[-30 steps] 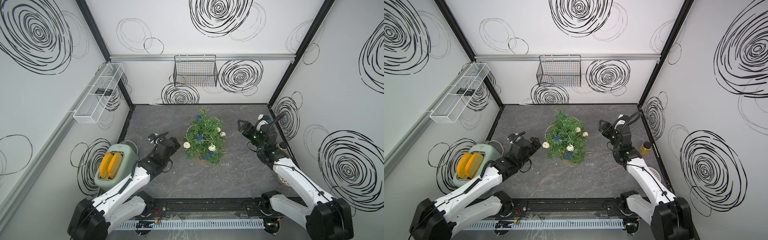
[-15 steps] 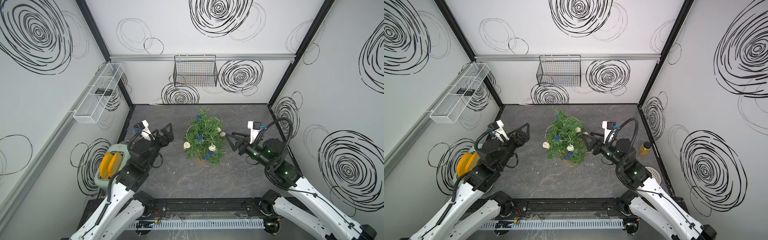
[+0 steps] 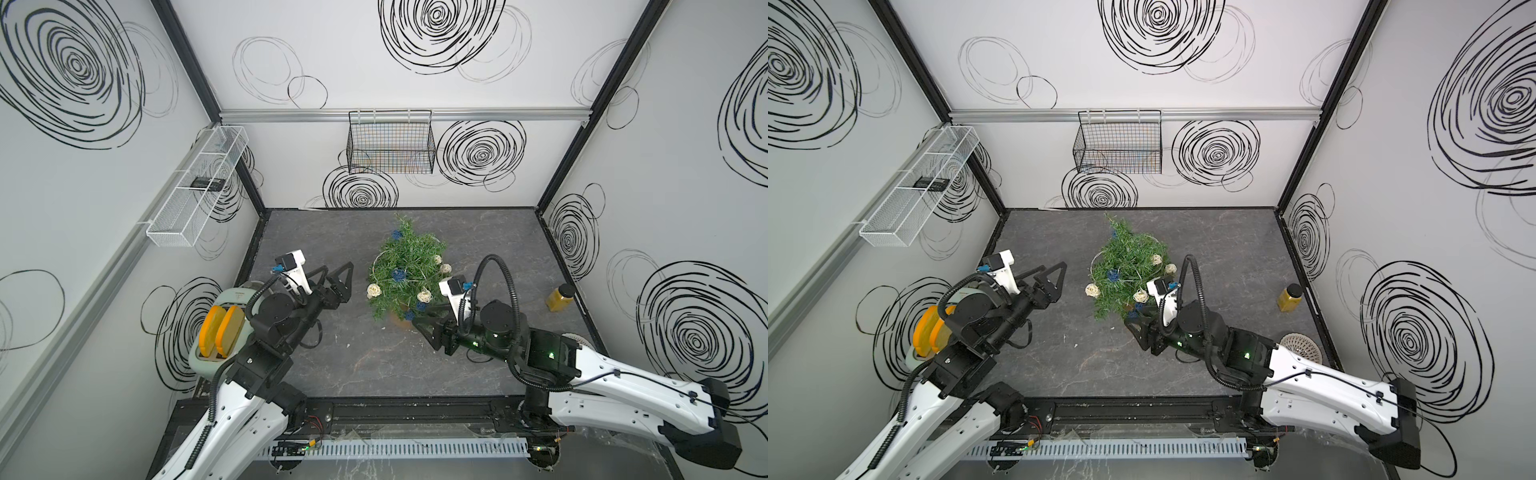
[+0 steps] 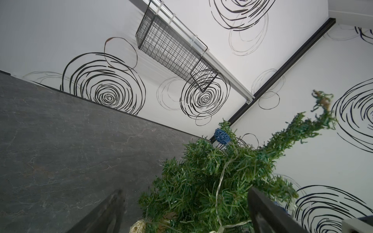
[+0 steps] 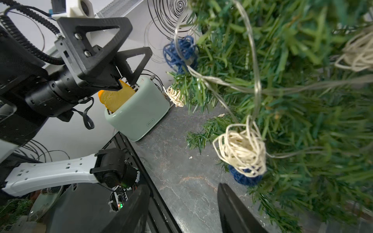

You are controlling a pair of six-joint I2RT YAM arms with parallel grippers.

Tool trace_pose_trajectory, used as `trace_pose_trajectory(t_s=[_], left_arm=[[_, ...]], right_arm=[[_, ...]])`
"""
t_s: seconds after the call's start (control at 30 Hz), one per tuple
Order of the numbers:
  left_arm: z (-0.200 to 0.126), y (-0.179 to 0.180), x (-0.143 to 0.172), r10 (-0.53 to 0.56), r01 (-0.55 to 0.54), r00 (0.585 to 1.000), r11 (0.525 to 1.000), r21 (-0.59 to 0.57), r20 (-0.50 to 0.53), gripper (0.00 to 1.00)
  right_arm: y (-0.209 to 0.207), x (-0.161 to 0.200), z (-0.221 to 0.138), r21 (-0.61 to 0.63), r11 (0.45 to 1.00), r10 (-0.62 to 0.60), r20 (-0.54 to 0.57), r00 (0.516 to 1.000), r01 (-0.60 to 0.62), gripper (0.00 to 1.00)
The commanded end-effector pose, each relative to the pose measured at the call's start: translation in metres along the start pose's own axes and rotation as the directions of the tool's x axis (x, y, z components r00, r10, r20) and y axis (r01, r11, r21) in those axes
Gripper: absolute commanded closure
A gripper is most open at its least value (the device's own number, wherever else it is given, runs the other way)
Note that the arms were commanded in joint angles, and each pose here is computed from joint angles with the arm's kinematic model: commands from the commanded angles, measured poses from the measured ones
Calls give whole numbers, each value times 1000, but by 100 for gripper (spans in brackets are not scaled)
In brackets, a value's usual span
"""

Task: Remove string lights from the small christmas tree
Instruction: Pick up the light string from the Christmas tree.

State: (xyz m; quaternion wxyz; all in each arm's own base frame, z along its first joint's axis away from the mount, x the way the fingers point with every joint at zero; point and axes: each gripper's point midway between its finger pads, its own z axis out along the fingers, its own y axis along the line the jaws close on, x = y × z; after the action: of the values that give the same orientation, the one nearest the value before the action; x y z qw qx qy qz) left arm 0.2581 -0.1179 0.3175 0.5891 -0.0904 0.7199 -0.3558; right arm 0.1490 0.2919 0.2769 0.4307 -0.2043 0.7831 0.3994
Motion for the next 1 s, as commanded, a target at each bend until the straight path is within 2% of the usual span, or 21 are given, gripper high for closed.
trace_pose_trajectory(t_s=[0.0,0.07,0.2,0.47,0.97], left_arm=[[0,-4,0,-4,4,1000,1000,31,2,3],[0,-2,1,-1,1,1000,1000,22,-1,1],[0,-1,3,6,-6,1000,1000,21,-3,2],[0,-3,3,19,-18,1000,999,32,-14,4],[3,-1,4,10,-9,999,999,32,-32,4]], right_arm=[[-12,-30,-8,101,993,39,127,991,-52,41],[-21,-32,-11,134,987,61,166,984,-84,40],[-29,-38,-15,92,984,126,246,961,-153,37],[-35,-47,-2,-45,966,260,192,946,-256,33],[-29,-39,11,-55,964,267,118,957,-262,45]])
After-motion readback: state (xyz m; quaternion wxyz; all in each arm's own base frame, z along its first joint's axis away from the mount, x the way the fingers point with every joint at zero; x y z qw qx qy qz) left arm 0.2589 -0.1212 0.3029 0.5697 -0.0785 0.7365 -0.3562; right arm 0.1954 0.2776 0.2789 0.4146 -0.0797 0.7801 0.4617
